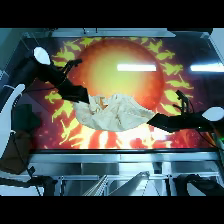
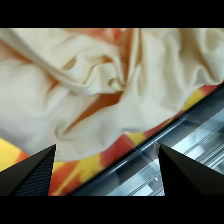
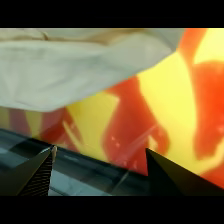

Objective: Fold the shirts.

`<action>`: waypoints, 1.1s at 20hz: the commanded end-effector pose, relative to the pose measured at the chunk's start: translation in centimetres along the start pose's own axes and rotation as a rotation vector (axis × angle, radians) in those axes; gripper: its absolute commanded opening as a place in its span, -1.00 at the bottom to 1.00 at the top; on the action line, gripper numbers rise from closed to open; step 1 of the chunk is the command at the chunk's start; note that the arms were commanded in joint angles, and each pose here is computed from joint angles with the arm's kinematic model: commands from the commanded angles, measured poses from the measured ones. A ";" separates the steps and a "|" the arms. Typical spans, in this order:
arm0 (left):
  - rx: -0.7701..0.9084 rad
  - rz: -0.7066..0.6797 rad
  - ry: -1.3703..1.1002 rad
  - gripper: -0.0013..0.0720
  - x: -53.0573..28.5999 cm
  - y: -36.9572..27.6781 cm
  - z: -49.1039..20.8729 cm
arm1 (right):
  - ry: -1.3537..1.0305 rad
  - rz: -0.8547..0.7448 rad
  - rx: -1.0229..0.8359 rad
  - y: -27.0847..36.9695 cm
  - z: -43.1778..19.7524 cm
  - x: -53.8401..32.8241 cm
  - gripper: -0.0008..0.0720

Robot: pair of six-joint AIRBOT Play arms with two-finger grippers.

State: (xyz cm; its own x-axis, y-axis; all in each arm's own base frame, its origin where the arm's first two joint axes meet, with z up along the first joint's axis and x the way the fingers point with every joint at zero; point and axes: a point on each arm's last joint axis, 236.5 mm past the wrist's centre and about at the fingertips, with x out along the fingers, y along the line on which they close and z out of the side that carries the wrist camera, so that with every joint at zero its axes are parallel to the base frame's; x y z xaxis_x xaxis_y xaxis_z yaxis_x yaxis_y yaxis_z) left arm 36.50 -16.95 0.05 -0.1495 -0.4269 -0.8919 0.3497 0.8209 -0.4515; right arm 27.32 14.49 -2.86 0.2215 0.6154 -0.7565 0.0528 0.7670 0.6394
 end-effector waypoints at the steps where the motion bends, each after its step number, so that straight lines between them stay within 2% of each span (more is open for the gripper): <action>1: -0.192 0.009 0.005 0.96 2.4 7.0 -2.9 | -0.044 0.179 0.100 1.1 4.3 4.3 0.72; 5: -0.322 -0.023 -0.102 0.96 2.7 12.3 -3.8 | -0.027 0.225 0.164 -0.1 8.4 7.3 0.72; 8: -0.327 -0.188 -0.302 0.95 1.2 11.7 -0.5 | -0.045 0.285 0.208 1.4 11.1 6.9 0.72; 12: -0.346 -0.226 -0.337 0.91 2.3 12.5 0.4 | -0.006 0.371 0.183 3.7 11.7 4.7 0.72; 15: -0.364 -0.307 -0.356 0.91 3.2 11.7 1.5 | 0.038 0.454 0.121 4.4 11.0 1.8 0.72; 19: -0.360 -0.373 -0.433 0.91 2.3 10.7 3.4 | -0.114 0.358 0.071 -0.2 14.2 0.4 0.72; 22: -0.333 -0.400 -0.401 0.91 2.8 9.0 3.3 | -0.015 0.258 0.010 -2.5 11.8 3.1 0.72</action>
State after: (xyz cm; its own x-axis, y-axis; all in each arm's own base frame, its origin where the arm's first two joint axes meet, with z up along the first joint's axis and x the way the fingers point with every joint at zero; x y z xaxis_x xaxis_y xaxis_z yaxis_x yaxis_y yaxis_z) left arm 42.30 -10.66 -7.03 0.1762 -0.7506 -0.6369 0.0094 0.6482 -0.7614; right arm 40.41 13.08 -2.48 0.2981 0.8198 -0.4890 0.0435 0.5000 0.8649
